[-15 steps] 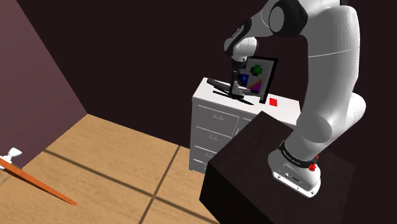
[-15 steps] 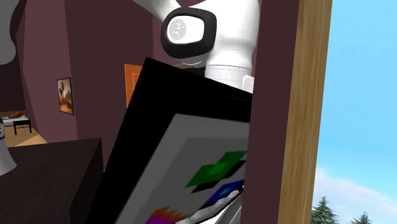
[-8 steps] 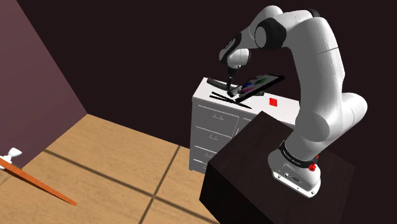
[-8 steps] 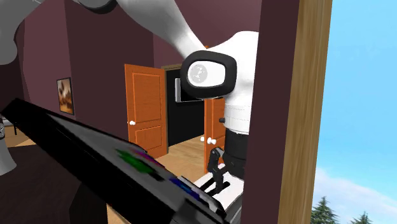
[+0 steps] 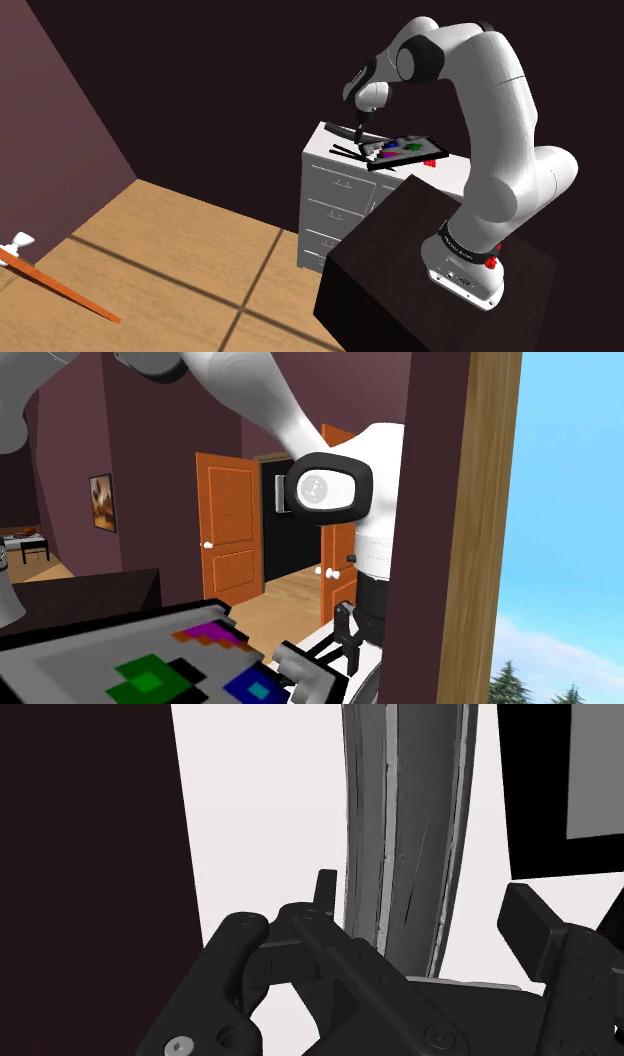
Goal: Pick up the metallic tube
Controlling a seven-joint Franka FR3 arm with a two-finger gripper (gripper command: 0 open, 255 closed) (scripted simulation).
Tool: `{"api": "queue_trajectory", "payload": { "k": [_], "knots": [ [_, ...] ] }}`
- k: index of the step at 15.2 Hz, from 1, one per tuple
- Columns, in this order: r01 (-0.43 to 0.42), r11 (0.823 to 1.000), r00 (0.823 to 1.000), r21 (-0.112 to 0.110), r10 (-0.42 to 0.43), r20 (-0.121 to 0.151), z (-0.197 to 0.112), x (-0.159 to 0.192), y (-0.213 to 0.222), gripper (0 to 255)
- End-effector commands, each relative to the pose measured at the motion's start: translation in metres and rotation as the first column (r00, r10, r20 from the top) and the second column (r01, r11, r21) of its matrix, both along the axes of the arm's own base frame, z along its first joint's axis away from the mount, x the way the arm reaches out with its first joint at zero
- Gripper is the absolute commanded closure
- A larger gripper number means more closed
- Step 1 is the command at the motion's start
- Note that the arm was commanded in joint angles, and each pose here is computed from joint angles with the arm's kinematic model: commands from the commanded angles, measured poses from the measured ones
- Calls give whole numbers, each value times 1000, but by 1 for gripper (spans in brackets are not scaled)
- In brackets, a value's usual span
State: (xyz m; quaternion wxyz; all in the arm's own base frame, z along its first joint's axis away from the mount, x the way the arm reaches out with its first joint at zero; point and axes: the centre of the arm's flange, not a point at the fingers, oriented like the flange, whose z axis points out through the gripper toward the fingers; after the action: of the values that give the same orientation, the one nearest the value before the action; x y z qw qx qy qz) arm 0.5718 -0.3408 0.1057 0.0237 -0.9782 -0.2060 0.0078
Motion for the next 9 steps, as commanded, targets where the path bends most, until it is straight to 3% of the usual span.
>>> {"api": "queue_trajectory", "payload": {
  "k": [1,9],
  "knots": [
    [2,1000,1000,3,-2,-12,-8,-5,1,255],
    [2,1000,1000,4,-2,-12,-5,-3,-1,255]
  ]
}}
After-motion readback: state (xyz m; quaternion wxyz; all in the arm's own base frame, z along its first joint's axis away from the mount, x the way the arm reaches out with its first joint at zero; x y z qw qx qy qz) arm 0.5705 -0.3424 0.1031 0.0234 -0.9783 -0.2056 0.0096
